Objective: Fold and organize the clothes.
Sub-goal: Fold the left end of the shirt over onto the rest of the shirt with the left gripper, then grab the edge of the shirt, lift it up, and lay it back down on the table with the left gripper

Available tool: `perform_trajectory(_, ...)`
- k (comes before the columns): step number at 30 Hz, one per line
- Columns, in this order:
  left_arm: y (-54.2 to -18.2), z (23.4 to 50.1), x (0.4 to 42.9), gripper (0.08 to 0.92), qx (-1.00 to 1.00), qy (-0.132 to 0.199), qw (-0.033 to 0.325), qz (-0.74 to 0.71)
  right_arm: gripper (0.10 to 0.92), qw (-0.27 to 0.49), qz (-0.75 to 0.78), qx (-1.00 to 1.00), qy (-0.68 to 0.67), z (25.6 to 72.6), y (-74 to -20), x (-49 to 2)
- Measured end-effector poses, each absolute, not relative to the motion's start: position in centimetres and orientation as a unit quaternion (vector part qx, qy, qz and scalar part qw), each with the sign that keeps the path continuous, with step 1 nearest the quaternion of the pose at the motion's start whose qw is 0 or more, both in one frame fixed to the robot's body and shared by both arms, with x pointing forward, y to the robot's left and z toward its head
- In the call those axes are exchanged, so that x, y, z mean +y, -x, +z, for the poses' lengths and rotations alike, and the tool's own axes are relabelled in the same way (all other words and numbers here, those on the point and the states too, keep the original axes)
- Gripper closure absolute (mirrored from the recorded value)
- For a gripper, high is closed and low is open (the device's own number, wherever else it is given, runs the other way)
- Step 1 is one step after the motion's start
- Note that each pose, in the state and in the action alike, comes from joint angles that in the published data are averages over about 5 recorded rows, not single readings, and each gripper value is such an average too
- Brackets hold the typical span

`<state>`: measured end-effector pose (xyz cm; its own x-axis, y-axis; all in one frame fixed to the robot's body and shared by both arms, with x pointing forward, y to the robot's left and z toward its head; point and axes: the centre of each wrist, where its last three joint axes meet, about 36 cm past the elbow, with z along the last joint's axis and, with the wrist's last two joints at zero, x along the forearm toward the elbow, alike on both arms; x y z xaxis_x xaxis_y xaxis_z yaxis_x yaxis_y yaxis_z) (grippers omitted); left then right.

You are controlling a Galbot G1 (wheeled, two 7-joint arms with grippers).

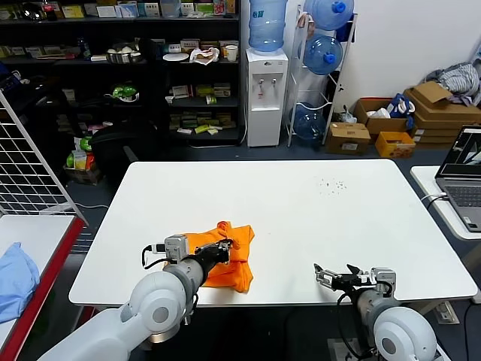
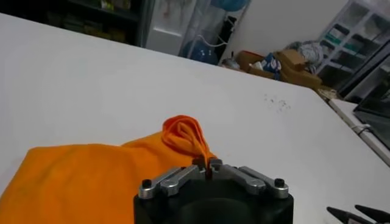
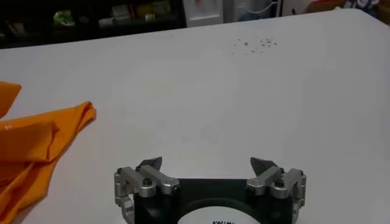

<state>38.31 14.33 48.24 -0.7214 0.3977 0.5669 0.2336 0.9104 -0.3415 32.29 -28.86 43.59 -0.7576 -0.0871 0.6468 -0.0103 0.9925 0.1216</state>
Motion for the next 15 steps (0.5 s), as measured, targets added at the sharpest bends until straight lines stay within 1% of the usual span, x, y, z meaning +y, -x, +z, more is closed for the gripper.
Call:
perform_trajectory(10, -38.5, 48.2, 14.3, 0.568, -0.924, 0.177, 0.318, 0.12, 0.101, 0.347, -0.056, -0.936, -0.029, 43.5, -32.3, -28.7)
perform_trajectory(15, -38.8, 48.2, 16.6, 0.421, -0.931, 0.164, 0.307, 0.109, 0.101, 0.345, -0.055, -0.936, -0.033, 43.6, -32.4, -28.5)
